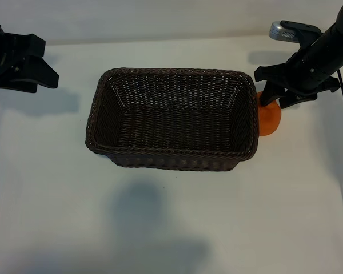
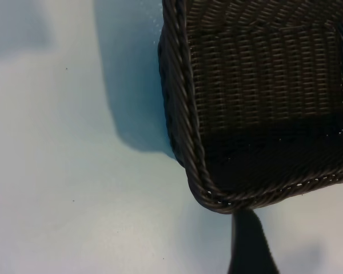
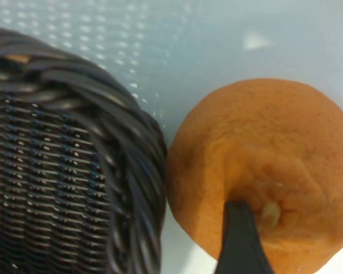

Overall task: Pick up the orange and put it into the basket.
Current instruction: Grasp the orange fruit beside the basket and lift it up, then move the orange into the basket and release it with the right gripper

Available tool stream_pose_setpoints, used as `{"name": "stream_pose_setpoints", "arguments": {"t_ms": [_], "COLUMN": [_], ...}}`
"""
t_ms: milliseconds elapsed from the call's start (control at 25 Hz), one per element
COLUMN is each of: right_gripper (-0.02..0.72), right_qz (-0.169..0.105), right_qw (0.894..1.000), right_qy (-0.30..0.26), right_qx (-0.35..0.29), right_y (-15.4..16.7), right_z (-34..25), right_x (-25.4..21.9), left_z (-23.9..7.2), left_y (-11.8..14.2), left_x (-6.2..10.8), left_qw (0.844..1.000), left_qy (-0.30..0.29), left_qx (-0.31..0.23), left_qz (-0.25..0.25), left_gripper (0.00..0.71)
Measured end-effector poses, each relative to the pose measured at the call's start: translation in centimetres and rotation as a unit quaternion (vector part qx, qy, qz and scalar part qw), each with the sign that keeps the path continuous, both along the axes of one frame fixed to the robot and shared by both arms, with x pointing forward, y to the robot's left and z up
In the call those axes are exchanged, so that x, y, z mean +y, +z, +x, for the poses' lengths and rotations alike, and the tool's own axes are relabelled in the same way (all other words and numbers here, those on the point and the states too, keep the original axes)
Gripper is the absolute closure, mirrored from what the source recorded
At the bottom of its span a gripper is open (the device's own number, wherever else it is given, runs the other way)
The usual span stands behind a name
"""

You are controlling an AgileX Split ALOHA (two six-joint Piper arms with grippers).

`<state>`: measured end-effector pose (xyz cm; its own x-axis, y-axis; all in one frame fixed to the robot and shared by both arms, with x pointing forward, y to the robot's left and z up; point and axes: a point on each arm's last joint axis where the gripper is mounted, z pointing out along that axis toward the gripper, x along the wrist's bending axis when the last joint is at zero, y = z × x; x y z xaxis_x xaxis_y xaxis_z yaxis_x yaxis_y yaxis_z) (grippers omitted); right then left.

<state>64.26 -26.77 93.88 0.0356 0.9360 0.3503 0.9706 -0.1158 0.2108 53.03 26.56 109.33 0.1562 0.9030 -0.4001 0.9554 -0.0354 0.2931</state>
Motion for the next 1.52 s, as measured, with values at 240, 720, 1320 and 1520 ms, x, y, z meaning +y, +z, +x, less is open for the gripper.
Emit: {"name": "stream_pose_setpoints", "arguments": {"t_ms": [240,720,1320,1520], "right_gripper": [0.270,0.623,0.637,0.637], "right_qz": [0.000,-0.009,-0.072,-0.074], "right_qw": [1.000,0.999,0.995,0.996], "right_qy": [0.002,0.032,0.045,0.047], "right_qx": [0.016,0.032,0.051,0.029], "right_y": [-1.3,-0.6,4.6,7.6], "right_z": [0.1,0.8,2.0,1.4], "right_x": [0.0,0.0,-1.1,-1.1], "left_z": [0.0,0.0,0.0,0.0], "left_y": [0.0,0.0,0.0,0.0], "left_x": [0.0,0.0,0.0,0.0], "left_qw": [1.000,1.000,1.000,1.000], "left_qy": [0.000,0.001,-0.009,-0.009], "left_qx": [0.000,-0.002,-0.006,-0.007], "left_qz": [0.000,0.000,0.003,0.003], "left_gripper": [0.253,0.253,0.253,0.253]}}
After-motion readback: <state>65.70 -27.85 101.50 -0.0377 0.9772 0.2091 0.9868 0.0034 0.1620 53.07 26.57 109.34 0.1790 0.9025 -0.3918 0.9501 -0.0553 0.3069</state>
